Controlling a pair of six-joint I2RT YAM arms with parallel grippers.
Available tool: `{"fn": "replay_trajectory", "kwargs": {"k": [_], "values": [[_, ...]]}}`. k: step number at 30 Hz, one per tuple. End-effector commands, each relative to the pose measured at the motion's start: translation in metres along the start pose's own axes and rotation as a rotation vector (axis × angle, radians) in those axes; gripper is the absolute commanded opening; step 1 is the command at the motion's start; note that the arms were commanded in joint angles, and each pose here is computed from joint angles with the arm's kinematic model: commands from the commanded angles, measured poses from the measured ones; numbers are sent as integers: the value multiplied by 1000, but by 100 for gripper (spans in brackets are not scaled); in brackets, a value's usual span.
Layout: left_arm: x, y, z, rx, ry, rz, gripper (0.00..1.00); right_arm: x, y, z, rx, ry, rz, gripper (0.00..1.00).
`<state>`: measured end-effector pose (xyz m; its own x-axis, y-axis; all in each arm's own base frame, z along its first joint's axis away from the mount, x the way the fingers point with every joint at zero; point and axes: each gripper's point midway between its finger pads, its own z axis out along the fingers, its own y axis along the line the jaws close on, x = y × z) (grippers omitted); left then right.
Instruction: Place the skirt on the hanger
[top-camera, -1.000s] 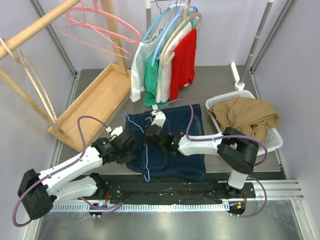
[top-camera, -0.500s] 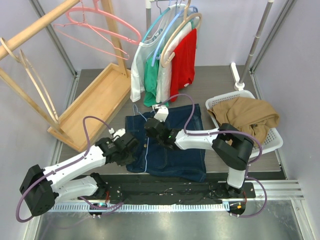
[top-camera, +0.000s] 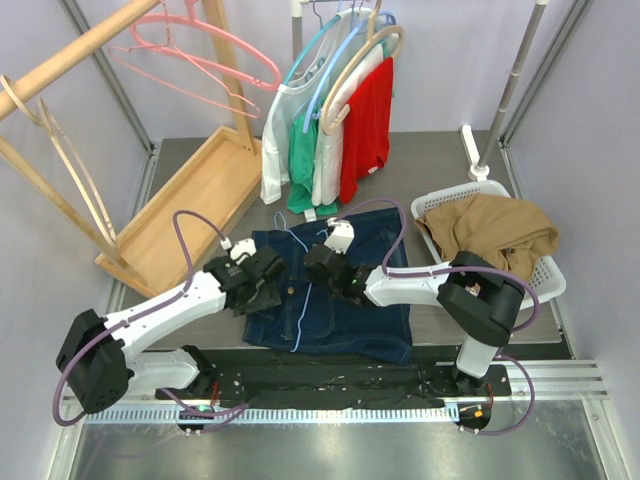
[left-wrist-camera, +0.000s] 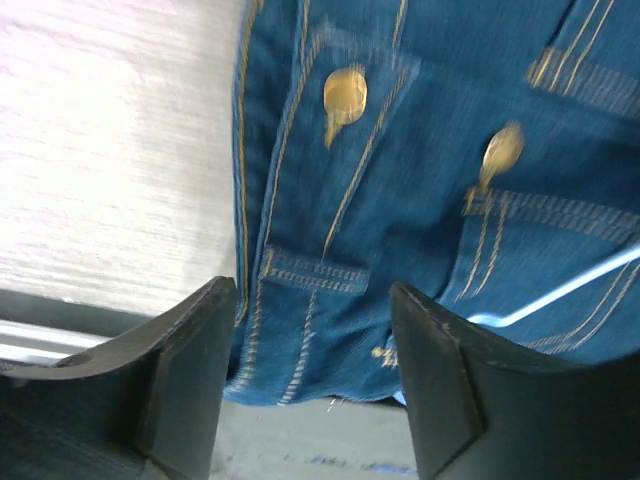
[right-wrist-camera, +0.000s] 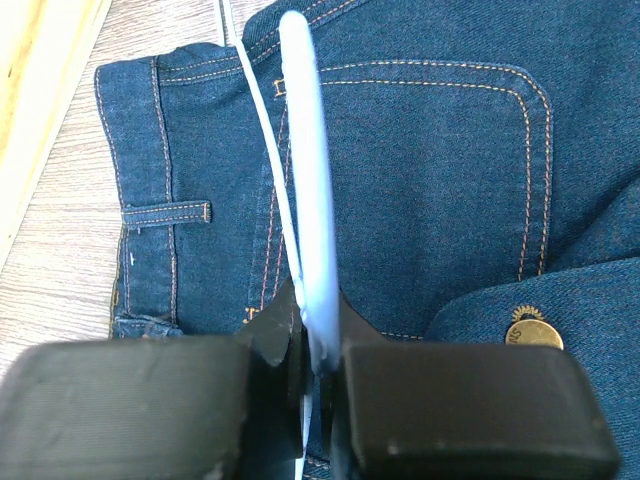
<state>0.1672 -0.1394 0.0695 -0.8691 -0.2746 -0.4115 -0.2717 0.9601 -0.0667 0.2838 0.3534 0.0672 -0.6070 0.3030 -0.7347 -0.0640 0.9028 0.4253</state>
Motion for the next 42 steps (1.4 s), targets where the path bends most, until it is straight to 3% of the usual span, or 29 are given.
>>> {"fn": "replay_trajectory", "kwargs": {"k": [1,6,12,14,16,23,27,35,42], "values": [[-41,-5,-8,-8,-122,-61,69,18,-37,-6,108,65,-140,1],[-69,-25,0,77,-191,-121,69,21,-40,-5,121,84,-159,1],[-66,-61,39,151,-113,-129,52,24,-39,-2,130,99,-162,1],[-66,-62,49,133,-106,-122,51,25,-40,-3,134,101,-159,1],[-63,-55,60,68,-83,-102,55,26,-40,-3,134,105,-156,1],[-45,-22,82,-105,-38,-29,55,29,-61,-6,187,117,-174,1],[-20,-15,100,-108,49,-42,50,23,-81,-17,221,96,-186,1],[-23,-4,102,-122,32,-53,46,22,-136,-40,356,56,-191,1],[-22,0,102,-133,38,-57,41,-7,-169,-53,497,-20,-136,1]]}}
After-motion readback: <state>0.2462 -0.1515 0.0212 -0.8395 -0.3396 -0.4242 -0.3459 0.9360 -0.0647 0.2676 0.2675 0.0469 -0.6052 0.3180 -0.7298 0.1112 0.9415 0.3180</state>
